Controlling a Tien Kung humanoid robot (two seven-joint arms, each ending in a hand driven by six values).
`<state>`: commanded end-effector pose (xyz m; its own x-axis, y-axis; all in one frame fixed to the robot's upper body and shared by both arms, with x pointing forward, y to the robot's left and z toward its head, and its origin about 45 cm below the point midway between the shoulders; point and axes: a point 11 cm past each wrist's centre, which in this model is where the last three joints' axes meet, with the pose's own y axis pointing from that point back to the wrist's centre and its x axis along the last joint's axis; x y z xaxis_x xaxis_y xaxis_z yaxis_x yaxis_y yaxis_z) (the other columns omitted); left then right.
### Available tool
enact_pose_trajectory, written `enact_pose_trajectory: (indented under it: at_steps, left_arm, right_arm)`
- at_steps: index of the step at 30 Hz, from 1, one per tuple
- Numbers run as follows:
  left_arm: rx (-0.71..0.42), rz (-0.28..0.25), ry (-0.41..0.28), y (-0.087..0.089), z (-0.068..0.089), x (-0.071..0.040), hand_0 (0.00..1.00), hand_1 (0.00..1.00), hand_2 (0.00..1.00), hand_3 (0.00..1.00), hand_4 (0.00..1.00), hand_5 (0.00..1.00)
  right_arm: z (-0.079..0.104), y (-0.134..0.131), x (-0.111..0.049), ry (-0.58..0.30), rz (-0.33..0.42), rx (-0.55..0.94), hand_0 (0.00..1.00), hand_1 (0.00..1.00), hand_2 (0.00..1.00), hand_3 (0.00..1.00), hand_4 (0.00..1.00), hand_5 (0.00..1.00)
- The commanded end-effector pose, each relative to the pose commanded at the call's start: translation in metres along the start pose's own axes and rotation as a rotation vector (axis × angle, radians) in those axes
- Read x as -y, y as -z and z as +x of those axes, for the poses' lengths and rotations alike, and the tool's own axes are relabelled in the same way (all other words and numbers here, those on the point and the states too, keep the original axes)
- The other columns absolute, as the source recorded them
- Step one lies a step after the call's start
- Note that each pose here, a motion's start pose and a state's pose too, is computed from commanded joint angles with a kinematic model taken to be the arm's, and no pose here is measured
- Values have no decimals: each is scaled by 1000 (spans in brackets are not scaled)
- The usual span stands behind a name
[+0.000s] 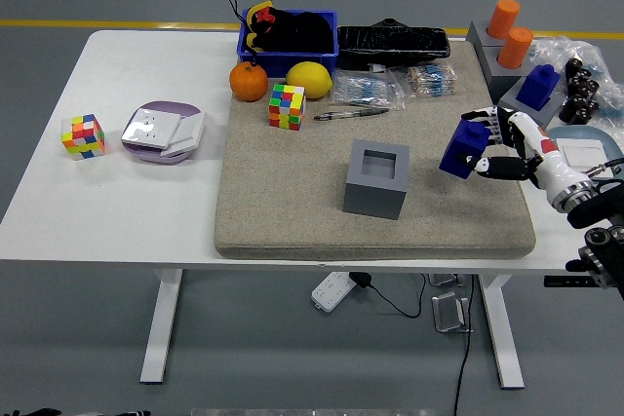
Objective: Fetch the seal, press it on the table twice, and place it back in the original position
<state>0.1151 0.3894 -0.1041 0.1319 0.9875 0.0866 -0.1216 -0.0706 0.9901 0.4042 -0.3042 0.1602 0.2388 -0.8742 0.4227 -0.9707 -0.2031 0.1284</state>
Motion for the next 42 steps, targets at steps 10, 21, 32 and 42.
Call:
enact_pose_trajectory:
  at_steps: [10,21,32,42]
  left_arm:
    - [5,2,1,1,-1,0,820,817,791,836,817,434]
    - [11,2,-3,1,2,0,820,817,791,835,817,434]
    - [11,4,-4,2,3,0,820,816,791,836,816,434]
    - [11,3,-3,1,2,-1,820,817,791,836,817,434]
  right_arm:
    - [-13,-25,0,22,-66,-12,554,416,368,378,687,2]
    - [-24,-38,-1,57,-103,-47,556,417,367,376,688,2]
    - [-13,-6,5,36,-13,-37,556,418,367,377,692,2]
    - [-13,48,13,45,130,-7,558,420,368,378,695,2]
